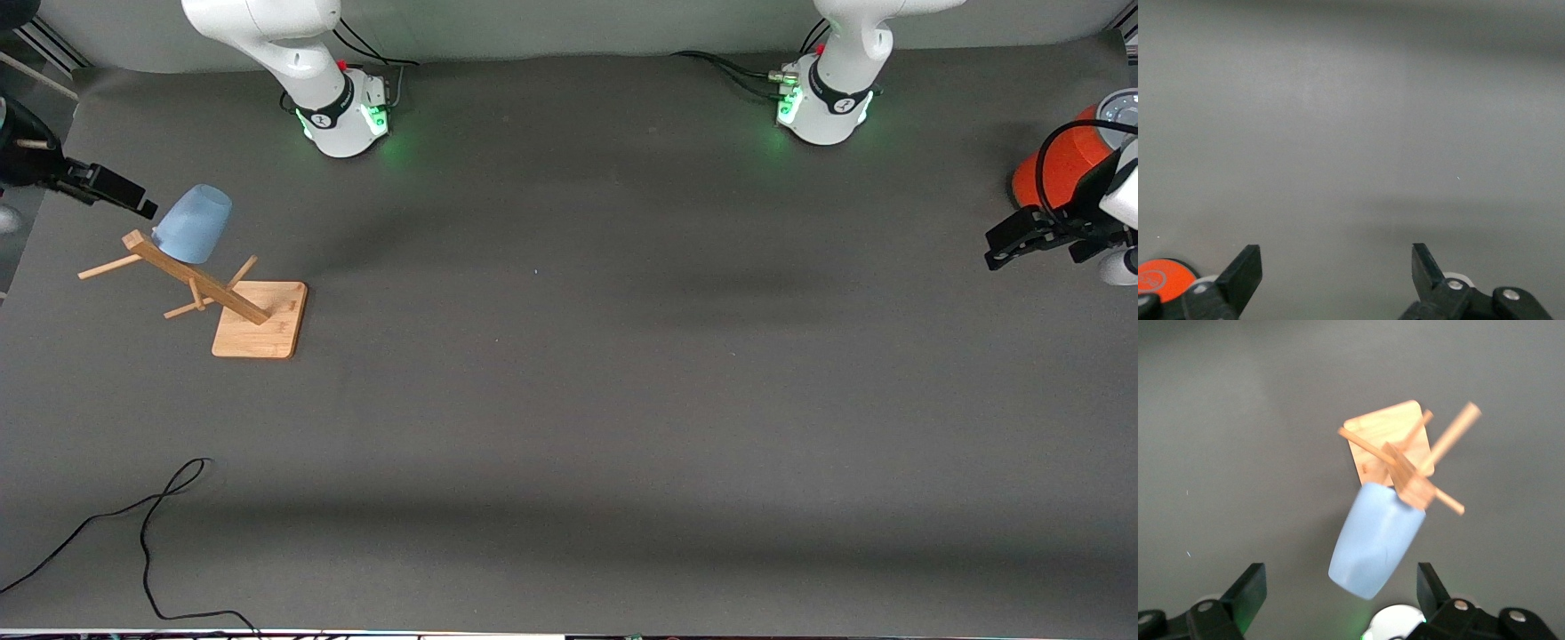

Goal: Rotate and upright cup with both arms
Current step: 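Move the right gripper toward the blue cup on the wooden stand, then close the right gripper on the blue cup's base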

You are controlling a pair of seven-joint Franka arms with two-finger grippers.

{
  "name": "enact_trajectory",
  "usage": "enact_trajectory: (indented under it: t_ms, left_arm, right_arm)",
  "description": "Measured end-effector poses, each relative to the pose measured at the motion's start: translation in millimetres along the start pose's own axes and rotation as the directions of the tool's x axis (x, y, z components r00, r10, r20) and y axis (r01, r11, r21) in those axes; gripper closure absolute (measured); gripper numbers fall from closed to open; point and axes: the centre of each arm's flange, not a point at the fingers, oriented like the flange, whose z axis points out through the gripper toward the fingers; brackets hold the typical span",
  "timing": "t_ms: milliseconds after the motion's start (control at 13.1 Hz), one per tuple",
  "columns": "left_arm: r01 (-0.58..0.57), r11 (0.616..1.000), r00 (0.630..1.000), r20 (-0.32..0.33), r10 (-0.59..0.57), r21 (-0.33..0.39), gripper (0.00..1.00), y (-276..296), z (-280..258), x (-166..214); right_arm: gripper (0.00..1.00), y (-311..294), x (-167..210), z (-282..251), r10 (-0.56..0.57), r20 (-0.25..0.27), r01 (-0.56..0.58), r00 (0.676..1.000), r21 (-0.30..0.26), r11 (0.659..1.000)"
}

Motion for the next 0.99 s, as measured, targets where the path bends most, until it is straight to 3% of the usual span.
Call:
enact_trajectory:
  t_ms: [152, 381, 762, 990]
  left_arm:
    - [0.000, 1.000, 1.000, 0.001, 0.000, 0.000, 0.00, 0, 1, 0]
    - [0.000, 1.000, 1.000, 0.004, 0.000, 0.000, 0.00, 0, 2, 1]
    - [0.000, 1.000, 1.000, 0.009, 0.000, 0.000, 0.00, 0, 5, 2]
    - [-0.001, 1.000, 1.000, 0.009, 0.001, 0.000, 0.00, 0, 5, 2]
  right_arm:
    - [0.00, 13, -12, 6, 0.159, -0.011, -0.160, 0.987, -0.018, 0.987]
    - [0.00, 22, -17, 17, 0.347, -0.024, -0.347, 0.938, -0.008, 0.938]
    - [0.00, 25, -13, 38, 0.383, -0.018, -0.383, 0.924, -0.020, 0.923]
    - [0.00, 22, -10, 78, 0.379, -0.008, -0.379, 0.925, -0.028, 0.925]
